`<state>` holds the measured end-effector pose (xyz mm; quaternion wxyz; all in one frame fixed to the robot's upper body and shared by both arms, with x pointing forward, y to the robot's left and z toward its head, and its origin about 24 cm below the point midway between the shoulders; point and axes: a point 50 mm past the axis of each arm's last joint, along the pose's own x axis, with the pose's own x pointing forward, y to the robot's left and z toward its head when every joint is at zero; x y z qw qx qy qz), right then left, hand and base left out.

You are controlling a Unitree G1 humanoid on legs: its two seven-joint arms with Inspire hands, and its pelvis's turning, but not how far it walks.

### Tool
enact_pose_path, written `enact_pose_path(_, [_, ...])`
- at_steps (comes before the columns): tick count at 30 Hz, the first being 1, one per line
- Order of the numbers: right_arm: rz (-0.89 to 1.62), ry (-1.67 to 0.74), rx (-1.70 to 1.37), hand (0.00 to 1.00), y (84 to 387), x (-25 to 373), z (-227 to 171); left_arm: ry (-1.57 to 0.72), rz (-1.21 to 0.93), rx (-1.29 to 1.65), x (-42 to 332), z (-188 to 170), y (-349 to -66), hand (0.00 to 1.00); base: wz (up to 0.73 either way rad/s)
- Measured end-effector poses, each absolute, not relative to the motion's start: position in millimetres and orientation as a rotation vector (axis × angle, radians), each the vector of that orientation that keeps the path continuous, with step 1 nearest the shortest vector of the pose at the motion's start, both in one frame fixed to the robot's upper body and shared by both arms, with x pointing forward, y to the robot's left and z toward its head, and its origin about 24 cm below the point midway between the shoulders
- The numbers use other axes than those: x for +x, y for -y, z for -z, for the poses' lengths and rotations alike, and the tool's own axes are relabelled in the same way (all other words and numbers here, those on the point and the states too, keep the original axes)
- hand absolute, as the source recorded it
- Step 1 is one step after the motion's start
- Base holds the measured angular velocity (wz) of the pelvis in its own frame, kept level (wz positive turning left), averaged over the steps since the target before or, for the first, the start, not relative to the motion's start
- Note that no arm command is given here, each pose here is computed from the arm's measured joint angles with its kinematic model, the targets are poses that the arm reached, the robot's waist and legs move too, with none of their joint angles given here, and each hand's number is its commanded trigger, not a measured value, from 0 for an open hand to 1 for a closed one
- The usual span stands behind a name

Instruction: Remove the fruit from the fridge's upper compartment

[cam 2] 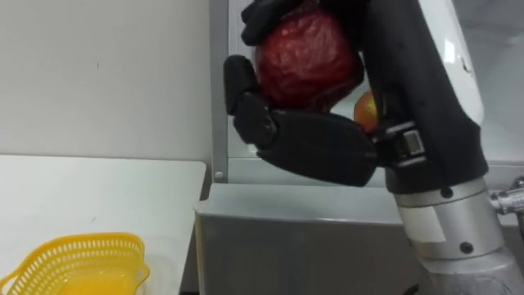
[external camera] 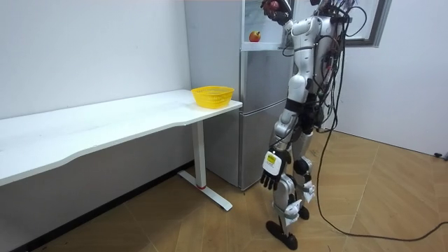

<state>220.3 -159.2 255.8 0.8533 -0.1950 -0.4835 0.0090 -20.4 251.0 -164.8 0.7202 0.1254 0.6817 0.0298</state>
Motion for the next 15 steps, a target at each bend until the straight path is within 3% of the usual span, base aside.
enact_pose_path(15, [-0.038,0.990,-0.490,1.00,159,220,-247,-1.471,-0.027,0.251,-7,166,-249,0.00,0.02])
